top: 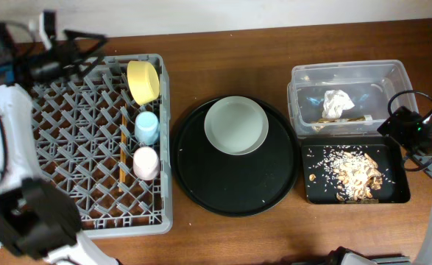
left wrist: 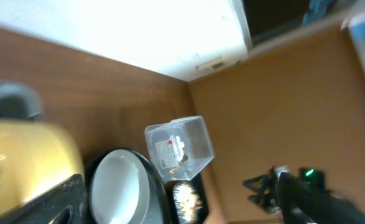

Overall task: Sort waste into correct bins and load items into the dishwasher rack
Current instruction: 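Push the yellow bowl upright into the rack slots with the left gripper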

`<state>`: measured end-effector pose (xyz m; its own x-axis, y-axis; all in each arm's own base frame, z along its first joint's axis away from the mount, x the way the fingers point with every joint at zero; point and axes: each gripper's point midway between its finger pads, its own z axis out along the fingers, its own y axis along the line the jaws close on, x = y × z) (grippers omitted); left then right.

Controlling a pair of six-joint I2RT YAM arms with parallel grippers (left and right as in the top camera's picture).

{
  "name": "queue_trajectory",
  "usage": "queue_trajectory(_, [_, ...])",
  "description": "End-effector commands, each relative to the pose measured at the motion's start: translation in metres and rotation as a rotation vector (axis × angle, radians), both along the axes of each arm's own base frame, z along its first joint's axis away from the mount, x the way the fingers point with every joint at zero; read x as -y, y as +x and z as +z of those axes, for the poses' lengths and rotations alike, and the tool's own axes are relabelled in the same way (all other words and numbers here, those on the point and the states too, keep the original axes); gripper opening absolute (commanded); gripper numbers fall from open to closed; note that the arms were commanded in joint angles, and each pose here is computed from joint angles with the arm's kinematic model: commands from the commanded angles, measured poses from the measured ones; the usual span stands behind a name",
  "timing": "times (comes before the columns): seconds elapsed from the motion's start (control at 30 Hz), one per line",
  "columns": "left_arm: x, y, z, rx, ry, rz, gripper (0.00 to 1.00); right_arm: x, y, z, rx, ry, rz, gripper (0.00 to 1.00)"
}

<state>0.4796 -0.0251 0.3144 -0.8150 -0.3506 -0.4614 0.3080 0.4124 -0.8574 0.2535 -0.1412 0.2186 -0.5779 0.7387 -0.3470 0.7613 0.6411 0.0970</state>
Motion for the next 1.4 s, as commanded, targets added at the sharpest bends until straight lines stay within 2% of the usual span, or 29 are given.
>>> queue_trajectory(0.0, [0.057, 0.005, -0.006, 0.067, 0.245, 0.007, 0.0, 0.004, 0.0, 0.004, 0.005, -0.015, -0.011, 0.99])
queue_trajectory(0.1, [0.096, 0.013, -0.055, -0.029, 0.5, 0.074, 0.0, 0.004, 0.0, 0.004, 0.005, -0.015, -0.011, 0.99])
queue_trajectory(0.27, [0.114, 0.014, -0.118, -0.098, 0.968, 0.22, 0.01, 0.004, 0.0, 0.004, 0.005, -0.015, -0.011, 0.99])
queue_trajectory(0.37, [0.106, 0.016, -0.134, -0.107, 1.119, 0.285, 0.01, 0.004, 0.0, 0.004, 0.005, -0.015, -0.011, 0.99])
queue_trajectory(0.5, [0.09, 0.021, -0.143, -0.131, 1.172, 0.325, 0.0, 0.004, 0.0, 0.004, 0.005, -0.015, -0.011, 0.99])
queue_trajectory(0.63, [0.057, 0.024, -0.167, -0.223, 1.203, 0.346, 0.01, 0.004, 0.0, 0.004, 0.005, -0.015, -0.012, 0.99])
queue_trajectory(0.77, [0.001, 0.018, -0.174, -0.332, 1.24, 0.416, 0.0, 0.004, 0.0, 0.004, 0.005, -0.015, -0.011, 0.99])
queue_trajectory(0.9, [-0.029, 0.01, -0.145, -0.349, 1.224, 0.481, 0.0, 0.004, 0.0, 0.004, 0.005, -0.015, -0.012, 0.99])
queue_trajectory(1.17, [-0.022, -0.004, -0.056, -0.183, 1.127, 0.598, 0.0, 0.004, 0.0, 0.004, 0.005, -0.015, -0.012, 0.99])
queue_trajectory(1.37, [-0.022, -0.002, -0.068, -0.206, 1.136, 0.583, 0.0, 0.004, 0.0, 0.004, 0.005, -0.015, -0.012, 0.99])
